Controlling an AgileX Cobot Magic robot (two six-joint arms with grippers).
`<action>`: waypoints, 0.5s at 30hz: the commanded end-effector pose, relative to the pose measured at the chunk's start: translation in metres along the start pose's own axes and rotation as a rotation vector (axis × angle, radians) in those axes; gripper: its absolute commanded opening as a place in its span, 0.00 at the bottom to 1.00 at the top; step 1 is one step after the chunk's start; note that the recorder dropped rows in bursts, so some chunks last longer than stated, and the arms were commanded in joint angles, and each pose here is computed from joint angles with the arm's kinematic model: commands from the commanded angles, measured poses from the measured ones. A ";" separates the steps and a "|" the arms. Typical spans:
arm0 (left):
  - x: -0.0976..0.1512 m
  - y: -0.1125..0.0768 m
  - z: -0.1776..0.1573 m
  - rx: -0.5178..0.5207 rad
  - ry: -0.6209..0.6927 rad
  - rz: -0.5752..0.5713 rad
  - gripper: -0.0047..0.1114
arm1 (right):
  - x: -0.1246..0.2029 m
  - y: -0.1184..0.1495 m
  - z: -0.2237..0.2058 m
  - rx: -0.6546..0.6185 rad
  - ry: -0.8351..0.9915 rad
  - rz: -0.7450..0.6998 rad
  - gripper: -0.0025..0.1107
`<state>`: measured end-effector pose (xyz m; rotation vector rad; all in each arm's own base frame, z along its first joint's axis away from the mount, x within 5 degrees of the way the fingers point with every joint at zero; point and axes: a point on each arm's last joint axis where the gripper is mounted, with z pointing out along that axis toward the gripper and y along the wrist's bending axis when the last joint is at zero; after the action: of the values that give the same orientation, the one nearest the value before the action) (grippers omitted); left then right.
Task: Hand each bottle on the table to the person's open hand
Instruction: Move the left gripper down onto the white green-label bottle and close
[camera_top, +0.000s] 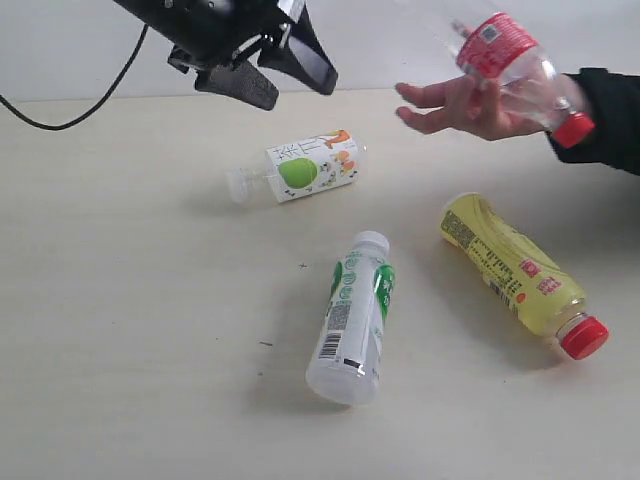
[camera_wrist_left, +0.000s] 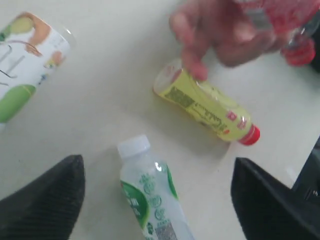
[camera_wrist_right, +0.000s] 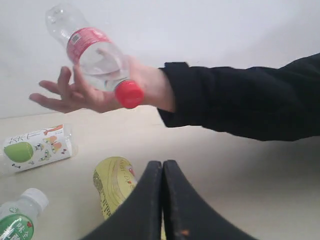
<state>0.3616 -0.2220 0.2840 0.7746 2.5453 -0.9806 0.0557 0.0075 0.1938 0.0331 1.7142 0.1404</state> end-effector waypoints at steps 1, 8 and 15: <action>0.011 -0.025 0.011 0.001 0.126 0.112 0.58 | 0.001 0.000 0.000 0.004 -0.003 -0.003 0.02; 0.036 -0.064 0.044 -0.212 0.320 0.234 0.59 | 0.001 0.000 0.000 0.004 -0.003 -0.003 0.02; 0.054 -0.097 0.066 -0.448 0.322 0.120 0.59 | 0.001 0.000 0.000 0.004 -0.003 -0.003 0.02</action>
<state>0.2775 -0.2989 0.2611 1.0909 2.7632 -0.2739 0.0557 0.0075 0.1938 0.0331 1.7142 0.1404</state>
